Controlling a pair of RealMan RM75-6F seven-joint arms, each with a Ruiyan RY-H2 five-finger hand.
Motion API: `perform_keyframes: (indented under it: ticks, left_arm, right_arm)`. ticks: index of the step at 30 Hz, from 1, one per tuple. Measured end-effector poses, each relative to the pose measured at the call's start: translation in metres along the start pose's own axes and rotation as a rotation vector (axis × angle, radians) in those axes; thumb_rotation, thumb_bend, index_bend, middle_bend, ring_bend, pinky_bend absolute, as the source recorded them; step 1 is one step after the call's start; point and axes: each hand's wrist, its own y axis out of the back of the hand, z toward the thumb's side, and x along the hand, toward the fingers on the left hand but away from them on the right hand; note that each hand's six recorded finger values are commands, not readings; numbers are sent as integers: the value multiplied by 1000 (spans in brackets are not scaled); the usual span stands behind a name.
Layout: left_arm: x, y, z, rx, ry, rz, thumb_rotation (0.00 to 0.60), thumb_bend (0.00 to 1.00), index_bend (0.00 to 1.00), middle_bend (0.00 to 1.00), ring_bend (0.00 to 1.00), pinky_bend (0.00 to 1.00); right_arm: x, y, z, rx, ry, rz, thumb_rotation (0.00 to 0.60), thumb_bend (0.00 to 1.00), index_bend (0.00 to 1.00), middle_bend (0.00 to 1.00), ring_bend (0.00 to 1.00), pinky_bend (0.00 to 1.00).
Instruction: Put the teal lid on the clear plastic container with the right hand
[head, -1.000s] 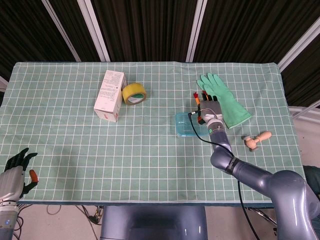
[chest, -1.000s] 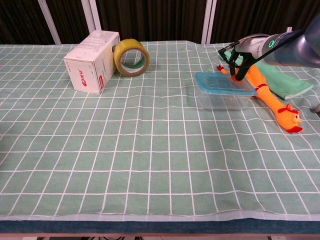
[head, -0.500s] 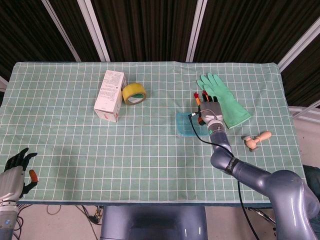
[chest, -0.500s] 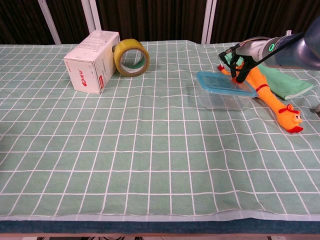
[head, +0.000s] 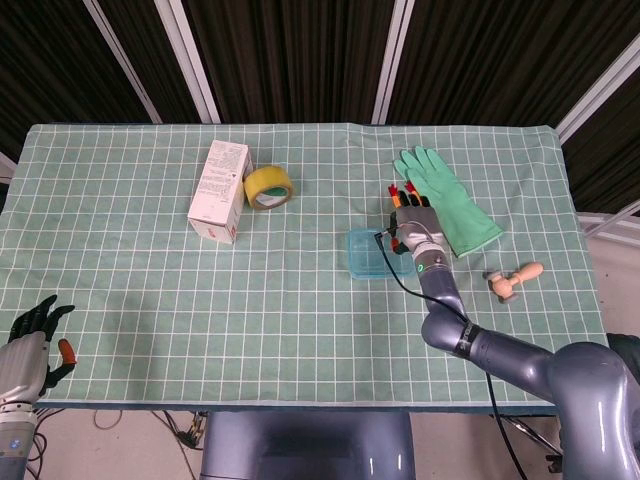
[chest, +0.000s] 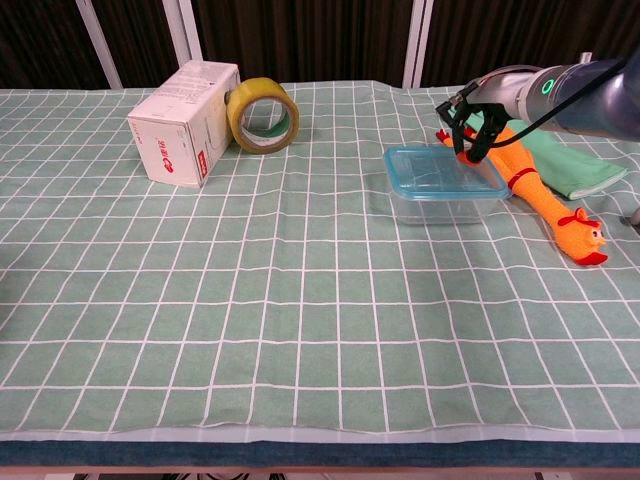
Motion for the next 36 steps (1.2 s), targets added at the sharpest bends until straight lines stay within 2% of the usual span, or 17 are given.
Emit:
perform_keyframes:
  ticks: [5, 9, 13, 16, 21, 27, 33, 36]
  left_arm:
    - [0, 1, 1, 6, -10, 11, 600, 741, 186, 0, 0, 0]
    - [0, 2, 2, 14, -23, 26, 600, 741, 183, 0, 0, 0]
    - [-1, 3, 3, 15, -31, 42, 600, 742, 181, 0, 0, 0]
    - [-1, 5, 5, 20, -45, 55, 600, 742, 180, 0, 0, 0]
    - [-4, 9, 11, 34, -93, 99, 600, 741, 180, 0, 0, 0]
    - [-8, 13, 15, 47, -135, 143, 600, 742, 180, 0, 0, 0]
    - [-12, 14, 17, 62, -163, 172, 600, 742, 180, 0, 0, 0]
    - [-15, 15, 17, 73, -174, 183, 600, 741, 181, 0, 0, 0]
  right_arm:
    - [26, 23, -4, -34, 39, -104, 600, 396, 0, 0, 0, 0]
    - [60, 41, -18, -72, 62, -191, 600, 385, 0, 0, 0, 0]
    - [102, 46, -36, -123, 94, -230, 600, 386, 0, 0, 0, 0]
    - [136, 44, -60, -120, 97, -279, 600, 384, 0, 0, 0, 0]
    - [201, 19, -118, -81, 43, -364, 600, 379, 0, 0, 0, 0]
    - [271, -24, -174, -63, -64, -404, 600, 331, 0, 0, 0, 0]
    - [295, -51, -191, -51, -71, -429, 600, 331, 0, 0, 0, 0]
    - [299, -52, -191, -59, -62, -448, 600, 330, 0, 0, 0, 0]
